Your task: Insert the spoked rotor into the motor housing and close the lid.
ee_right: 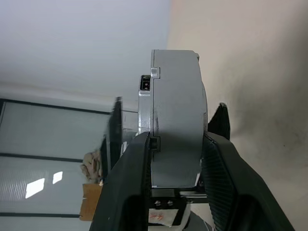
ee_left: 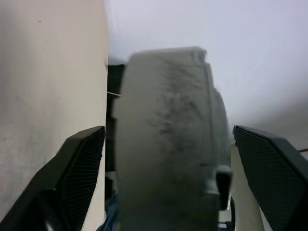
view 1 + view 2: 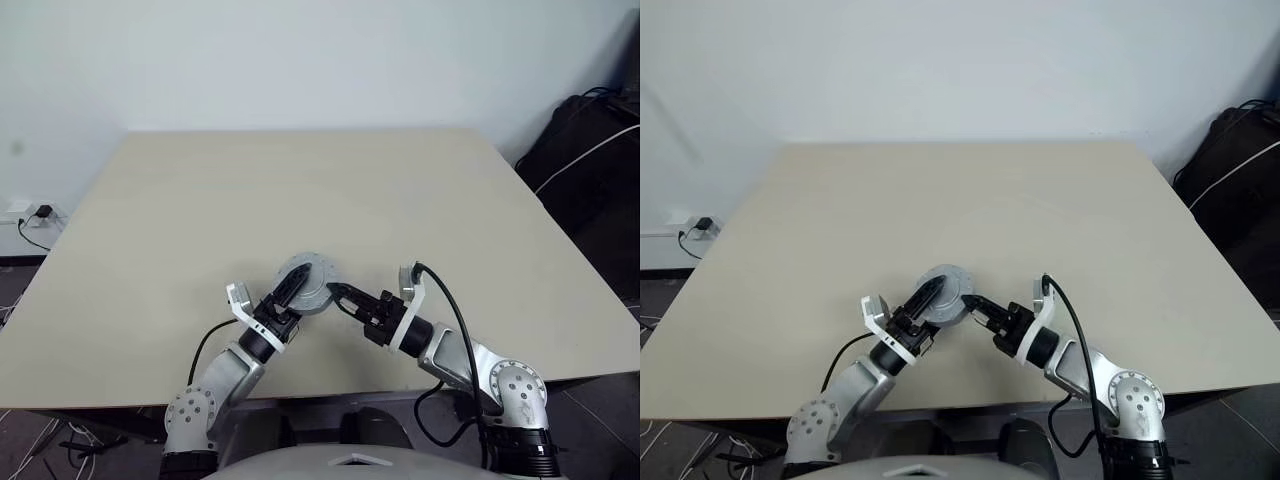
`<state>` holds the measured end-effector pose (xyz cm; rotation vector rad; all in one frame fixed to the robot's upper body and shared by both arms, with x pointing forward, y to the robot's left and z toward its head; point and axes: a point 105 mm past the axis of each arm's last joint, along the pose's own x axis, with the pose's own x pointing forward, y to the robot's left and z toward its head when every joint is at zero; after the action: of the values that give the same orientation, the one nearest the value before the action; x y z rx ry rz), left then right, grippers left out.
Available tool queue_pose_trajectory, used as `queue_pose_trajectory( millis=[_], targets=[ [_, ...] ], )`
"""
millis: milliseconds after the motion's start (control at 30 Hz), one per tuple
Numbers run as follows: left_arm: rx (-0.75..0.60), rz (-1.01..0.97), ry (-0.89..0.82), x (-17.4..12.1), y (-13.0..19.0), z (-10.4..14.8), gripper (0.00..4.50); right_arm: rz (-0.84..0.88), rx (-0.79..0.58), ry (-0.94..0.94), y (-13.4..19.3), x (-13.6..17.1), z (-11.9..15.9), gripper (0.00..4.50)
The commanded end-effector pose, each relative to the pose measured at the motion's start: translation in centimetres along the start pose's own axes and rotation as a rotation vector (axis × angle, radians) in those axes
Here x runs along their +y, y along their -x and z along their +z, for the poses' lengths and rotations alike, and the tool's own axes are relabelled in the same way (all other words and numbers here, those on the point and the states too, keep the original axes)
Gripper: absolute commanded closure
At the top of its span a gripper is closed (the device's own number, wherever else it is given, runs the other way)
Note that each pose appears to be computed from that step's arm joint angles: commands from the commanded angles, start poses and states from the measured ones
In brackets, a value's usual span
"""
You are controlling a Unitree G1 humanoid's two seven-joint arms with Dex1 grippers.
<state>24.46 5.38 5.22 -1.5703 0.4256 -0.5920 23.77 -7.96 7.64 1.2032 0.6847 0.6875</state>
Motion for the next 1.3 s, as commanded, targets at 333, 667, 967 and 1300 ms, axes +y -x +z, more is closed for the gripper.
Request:
queue_pose_trajectory(
  millis=[333,667,967,1300],
  targets=[
    [-0.003,-0.150,0.077,-2.5,-1.9,-1.7,2.41,-0.031,-0.075,0.224,0.1,1.1,1.6,3.30],
    [-0.128,-0.008,-0.061,-0.7,-2.2,1.7,2.41,-0.363,-0.135,0.760,1.8,-3.2,3.6,0.00],
    [-0.226,0.063,-0.106,-0.2,-3.2,5.5,2.41,-0.350,-0.257,1.105,2.8,-3.3,3.0,0.00],
    [-0.342,0.182,-0.151,0.6,-6.4,10.8,2.41,-0.383,-0.429,1.163,3.8,-3.0,3.0,0.00]
  ],
)
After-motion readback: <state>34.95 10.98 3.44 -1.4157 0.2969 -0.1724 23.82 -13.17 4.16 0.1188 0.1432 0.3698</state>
